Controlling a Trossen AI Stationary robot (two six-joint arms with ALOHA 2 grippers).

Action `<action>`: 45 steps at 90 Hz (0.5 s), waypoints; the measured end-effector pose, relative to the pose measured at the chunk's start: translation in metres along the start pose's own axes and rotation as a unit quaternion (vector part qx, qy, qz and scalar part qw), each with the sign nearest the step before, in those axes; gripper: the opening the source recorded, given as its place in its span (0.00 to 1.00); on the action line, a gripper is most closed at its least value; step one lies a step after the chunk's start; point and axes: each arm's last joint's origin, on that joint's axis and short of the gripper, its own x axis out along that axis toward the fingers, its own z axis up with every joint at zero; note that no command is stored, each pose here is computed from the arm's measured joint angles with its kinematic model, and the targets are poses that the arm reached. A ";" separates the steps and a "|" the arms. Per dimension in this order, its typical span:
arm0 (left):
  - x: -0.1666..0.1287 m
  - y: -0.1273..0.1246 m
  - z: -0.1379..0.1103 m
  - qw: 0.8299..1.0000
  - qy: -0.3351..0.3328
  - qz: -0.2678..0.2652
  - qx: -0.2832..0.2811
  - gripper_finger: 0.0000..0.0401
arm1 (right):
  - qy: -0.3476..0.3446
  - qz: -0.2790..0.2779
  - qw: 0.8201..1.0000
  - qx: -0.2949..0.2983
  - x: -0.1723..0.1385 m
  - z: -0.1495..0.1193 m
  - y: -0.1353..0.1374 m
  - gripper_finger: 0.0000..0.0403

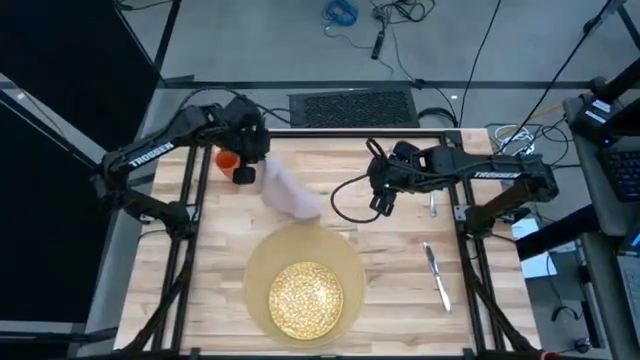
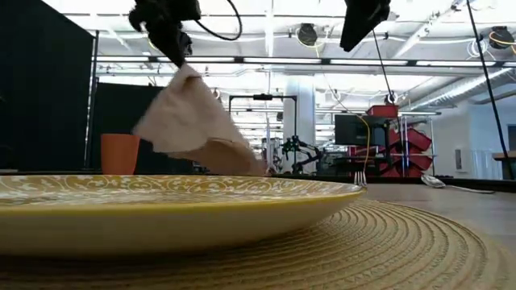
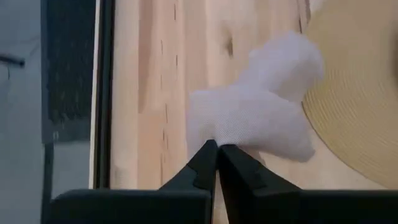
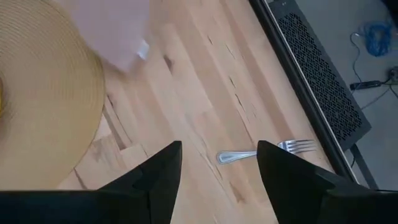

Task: Set table place
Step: Fold the light orange napkin on the table

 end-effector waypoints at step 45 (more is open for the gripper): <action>0.041 -0.007 0.030 0.993 0.010 -0.112 0.021 0.00 | 0.001 -0.006 1.000 -0.007 0.003 0.002 -0.006 0.48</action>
